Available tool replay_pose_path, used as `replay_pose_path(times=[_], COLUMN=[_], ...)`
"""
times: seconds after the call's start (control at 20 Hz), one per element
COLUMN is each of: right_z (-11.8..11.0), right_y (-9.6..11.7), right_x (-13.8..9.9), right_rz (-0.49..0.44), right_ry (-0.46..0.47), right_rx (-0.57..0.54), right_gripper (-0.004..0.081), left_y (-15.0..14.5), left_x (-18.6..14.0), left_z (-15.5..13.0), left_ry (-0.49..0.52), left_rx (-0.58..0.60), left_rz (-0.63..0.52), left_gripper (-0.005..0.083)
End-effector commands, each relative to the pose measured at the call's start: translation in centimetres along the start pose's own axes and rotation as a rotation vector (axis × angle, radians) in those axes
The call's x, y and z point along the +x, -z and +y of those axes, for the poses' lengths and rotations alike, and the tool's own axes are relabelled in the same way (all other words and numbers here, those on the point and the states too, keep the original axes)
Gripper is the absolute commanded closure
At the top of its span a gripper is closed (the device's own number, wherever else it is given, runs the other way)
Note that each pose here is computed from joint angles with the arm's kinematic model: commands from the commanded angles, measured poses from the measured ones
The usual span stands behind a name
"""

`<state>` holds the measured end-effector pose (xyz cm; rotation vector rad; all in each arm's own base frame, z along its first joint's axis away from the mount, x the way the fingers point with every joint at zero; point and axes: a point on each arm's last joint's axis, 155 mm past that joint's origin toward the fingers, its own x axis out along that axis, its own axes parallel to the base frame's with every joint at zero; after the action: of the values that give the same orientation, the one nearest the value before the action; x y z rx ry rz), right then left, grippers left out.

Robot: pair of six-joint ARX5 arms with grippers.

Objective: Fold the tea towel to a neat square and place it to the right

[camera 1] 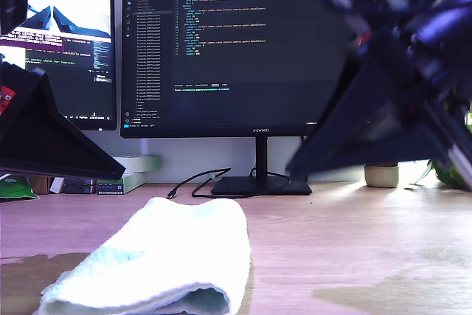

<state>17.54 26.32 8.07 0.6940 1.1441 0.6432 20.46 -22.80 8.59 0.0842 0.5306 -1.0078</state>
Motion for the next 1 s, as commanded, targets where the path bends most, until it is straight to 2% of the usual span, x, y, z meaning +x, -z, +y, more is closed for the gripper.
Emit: replay_pose_path(times=[0.0, 0.1, 0.3, 0.35, 0.4, 0.45, 0.5, 0.65, 0.7, 0.75, 0.8, 0.85, 0.9, 0.95], right_z=[-0.9, -0.9, 0.2, 0.7, 1.2, 1.3, 1.0, -0.1, -1.1, -2.1, -3.0, -3.5, -3.5, -3.3], right_y=[0.9, 0.8, -0.1, -0.4, -0.7, -0.5, -0.2, 2.1, 2.7, 2.9, 3.0, 3.3, 3.8, 4.0], right_x=[0.5, 1.0, 1.6, 1.6, 1.6, 1.6, 1.6, 1.8, 1.9, 1.9, 1.8, 1.8, 1.8, 2.0], right_rz=[0.036, 0.051, 0.049, 0.038, 0.030, 0.036, 0.047, 0.135, 0.172, 0.221, 0.272, 0.326, 0.357, 0.357], right_ry=[0.021, 0.031, 0.024, 0.007, -0.013, -0.025, -0.023, -0.020, 0.023, 0.076, 0.129, 0.143, 0.127, 0.112], right_rx=[0.047, 0.078, 0.060, -0.016, -0.200, -0.423, -0.657, -1.318, -1.502, -1.802, -2.005, -2.240, -2.349, -2.405], right_gripper=[0.0746, 0.0746, 0.0733, 0.0729, 0.0737, 0.0782, 0.0782, 0.0783, 0.0782, 0.0782, 0.0780, 0.0763, 0.0739, 0.0669], left_y=[0.1, 0.4, 0.6, 0.6, 0.6, 0.6, 0.6, 0.6, 0.6, 0.6, 0.6, 0.6, 0.6, 0.7], left_x=[0.0, 0.0, 0.0, 0.0, 0.0, 0.0, 0.0, 0.0, 0.0, 0.0, 0.0, 0.0, 0.0, 0.0], left_z=[-0.1, -0.2, -0.2, -0.2, -0.2, -0.2, -0.2, -0.2, -0.2, -0.2, -0.2, -0.2, -0.2, -0.2], left_ry=[0.004, 0.005, 0.005, 0.006, 0.006, 0.006, 0.006, 0.005, 0.005, 0.005, 0.005, 0.005, 0.005, 0.005], left_rx=[0.006, 0.004, 0.022, 0.022, 0.022, 0.022, 0.022, 0.022, 0.023, 0.022, 0.022, 0.022, 0.021, 0.020], left_rz=[0.002, 0.014, 0.022, 0.023, 0.023, 0.023, 0.023, 0.023, 0.022, 0.023, 0.023, 0.023, 0.023, 0.025], left_gripper=[0.0793, 0.0793, 0.0793, 0.0793, 0.0793, 0.0793, 0.0793, 0.0793, 0.0793, 0.0793, 0.0793, 0.0793, 0.0793, 0.0793])
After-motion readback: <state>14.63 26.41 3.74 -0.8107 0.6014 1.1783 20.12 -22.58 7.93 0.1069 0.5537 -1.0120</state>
